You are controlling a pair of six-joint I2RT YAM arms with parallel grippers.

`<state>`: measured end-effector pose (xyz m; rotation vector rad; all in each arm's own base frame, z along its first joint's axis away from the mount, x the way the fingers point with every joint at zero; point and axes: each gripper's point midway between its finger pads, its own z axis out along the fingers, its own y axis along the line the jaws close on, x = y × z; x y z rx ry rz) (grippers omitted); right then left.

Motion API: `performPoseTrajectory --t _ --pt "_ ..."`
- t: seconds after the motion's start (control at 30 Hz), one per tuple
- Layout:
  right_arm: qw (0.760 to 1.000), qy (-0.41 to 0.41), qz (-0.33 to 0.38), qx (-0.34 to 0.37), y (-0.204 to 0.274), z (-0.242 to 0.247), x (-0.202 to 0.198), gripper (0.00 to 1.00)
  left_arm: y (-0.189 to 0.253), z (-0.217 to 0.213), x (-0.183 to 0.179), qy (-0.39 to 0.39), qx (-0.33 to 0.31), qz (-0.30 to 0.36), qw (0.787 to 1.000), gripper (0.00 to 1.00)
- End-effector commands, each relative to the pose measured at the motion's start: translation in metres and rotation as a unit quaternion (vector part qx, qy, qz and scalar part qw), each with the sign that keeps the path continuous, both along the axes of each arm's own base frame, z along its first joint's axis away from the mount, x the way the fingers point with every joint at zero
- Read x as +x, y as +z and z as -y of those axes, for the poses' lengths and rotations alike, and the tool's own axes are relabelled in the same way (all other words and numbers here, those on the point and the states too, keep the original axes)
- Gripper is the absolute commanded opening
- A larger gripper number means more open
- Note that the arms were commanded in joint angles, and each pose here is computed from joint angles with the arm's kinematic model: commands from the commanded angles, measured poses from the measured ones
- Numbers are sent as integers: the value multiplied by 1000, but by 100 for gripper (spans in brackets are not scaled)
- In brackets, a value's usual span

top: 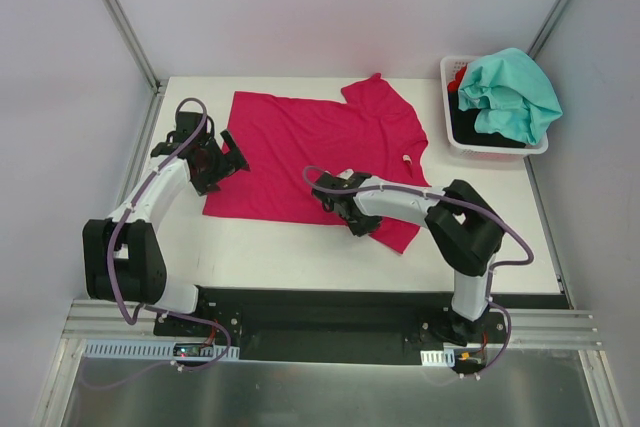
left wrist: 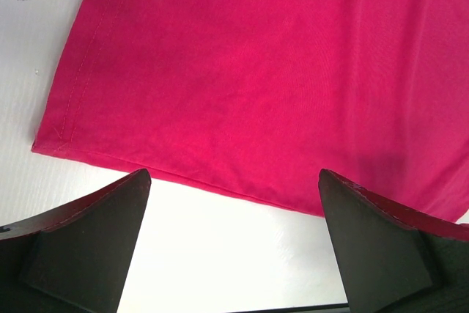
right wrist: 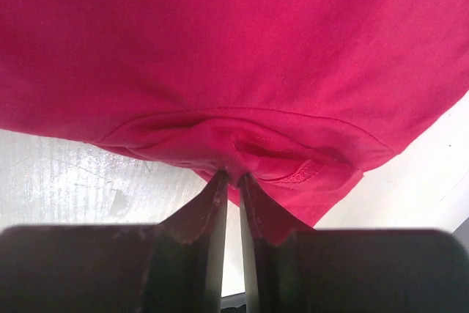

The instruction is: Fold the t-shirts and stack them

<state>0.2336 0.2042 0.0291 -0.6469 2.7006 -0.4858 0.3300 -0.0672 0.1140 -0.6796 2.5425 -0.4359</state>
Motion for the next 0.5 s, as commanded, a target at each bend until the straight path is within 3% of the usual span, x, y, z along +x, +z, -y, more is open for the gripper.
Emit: performPoseTrajectory --t 0.0,0.1,0.47 --pt "1000 4 -5 6 0 -1 3 12 9 -3 7 -2 4 9 1000 99" --pt "1000 4 -5 12 4 -4 3 6 10 -2 7 -4 4 10 1000 99" --pt "1000 9 8 25 37 -5 -11 4 19 5 3 -9 -7 18 1000 99"
